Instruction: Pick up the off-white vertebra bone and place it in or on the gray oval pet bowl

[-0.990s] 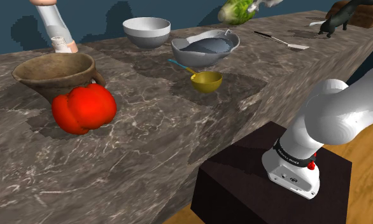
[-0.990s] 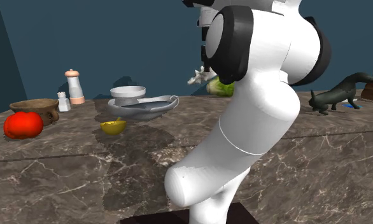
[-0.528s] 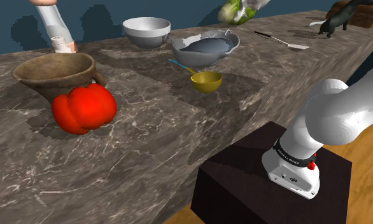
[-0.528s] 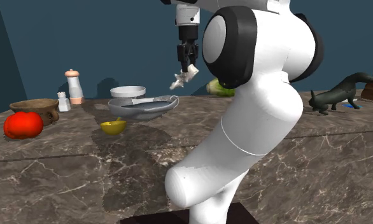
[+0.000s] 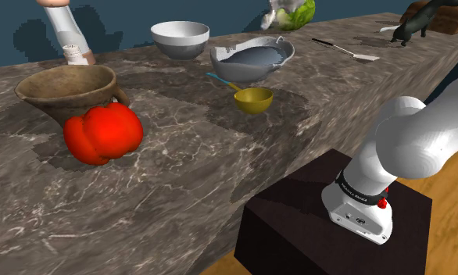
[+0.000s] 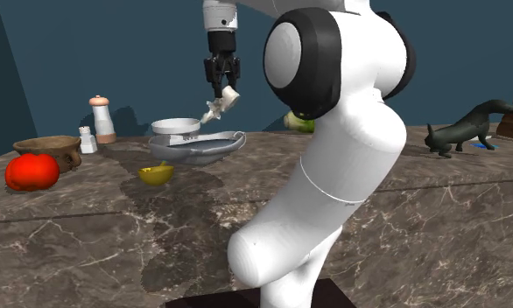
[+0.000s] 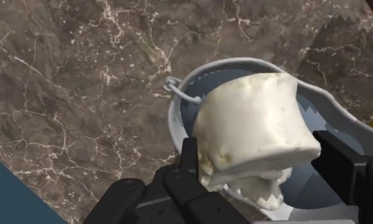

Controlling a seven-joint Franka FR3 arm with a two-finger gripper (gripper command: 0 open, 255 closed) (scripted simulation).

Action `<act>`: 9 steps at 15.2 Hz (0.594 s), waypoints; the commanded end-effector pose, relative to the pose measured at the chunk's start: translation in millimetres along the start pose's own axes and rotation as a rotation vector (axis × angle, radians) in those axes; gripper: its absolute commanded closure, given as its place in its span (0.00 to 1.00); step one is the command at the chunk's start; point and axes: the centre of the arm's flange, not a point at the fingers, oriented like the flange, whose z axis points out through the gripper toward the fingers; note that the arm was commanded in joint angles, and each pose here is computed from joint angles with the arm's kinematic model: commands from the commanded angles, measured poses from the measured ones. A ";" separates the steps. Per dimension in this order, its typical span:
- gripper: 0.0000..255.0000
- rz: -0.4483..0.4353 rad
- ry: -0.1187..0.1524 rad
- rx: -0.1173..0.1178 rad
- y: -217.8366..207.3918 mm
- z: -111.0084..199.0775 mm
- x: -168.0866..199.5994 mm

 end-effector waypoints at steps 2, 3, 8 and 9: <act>1.00 0.001 0.000 0.001 -24.5 -3.2 31.9; 1.00 0.001 0.000 0.001 -32.8 -4.3 42.1; 1.00 0.001 0.000 0.001 -34.4 22.0 41.9; 1.00 0.001 0.000 0.001 -34.7 27.3 41.9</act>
